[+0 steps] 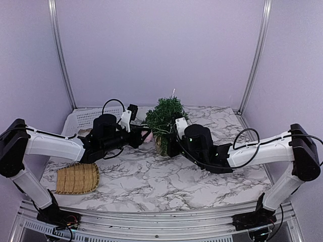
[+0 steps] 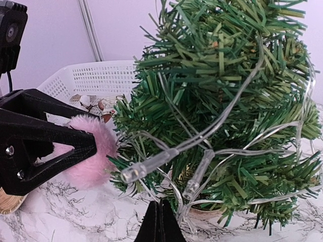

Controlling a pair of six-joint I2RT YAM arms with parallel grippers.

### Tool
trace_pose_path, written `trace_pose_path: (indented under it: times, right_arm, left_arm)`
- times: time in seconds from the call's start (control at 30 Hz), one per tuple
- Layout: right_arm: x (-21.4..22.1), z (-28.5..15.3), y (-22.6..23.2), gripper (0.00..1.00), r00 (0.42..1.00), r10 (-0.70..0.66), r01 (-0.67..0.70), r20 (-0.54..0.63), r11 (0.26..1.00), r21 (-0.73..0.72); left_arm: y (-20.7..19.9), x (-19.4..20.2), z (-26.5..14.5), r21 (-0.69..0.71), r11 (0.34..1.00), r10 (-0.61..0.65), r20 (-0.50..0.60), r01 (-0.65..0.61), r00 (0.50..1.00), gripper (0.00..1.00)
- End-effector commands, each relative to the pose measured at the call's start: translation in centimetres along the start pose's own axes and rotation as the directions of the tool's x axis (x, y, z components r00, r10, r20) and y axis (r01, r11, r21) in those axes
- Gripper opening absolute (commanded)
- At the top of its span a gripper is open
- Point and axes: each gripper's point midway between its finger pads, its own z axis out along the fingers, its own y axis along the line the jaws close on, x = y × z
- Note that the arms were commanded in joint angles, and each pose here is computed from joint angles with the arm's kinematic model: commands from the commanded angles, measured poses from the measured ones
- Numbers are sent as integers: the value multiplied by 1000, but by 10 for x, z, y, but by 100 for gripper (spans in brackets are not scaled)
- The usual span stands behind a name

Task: Decorate the small christmas tree

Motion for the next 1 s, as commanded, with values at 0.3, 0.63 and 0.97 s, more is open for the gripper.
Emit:
trace_pose_path:
  times: [0.3, 0.63, 0.97]
  right_arm:
    - [-10, 2, 3, 0, 1000, 4, -4, 22, 1000, -16]
    - [-8, 2, 4, 1, 1000, 3, -3, 14, 1000, -23]
    - [-12, -9, 16, 17, 999, -21, 24, 35, 997, -78]
  left_arm:
    - [-2, -18, -19, 7, 1000, -4, 48, 4, 999, 60]
    - [1, -20, -27, -12, 1000, -17, 59, 18, 998, 65]
    - [18, -30, -32, -85, 995, -45, 71, 51, 996, 73]
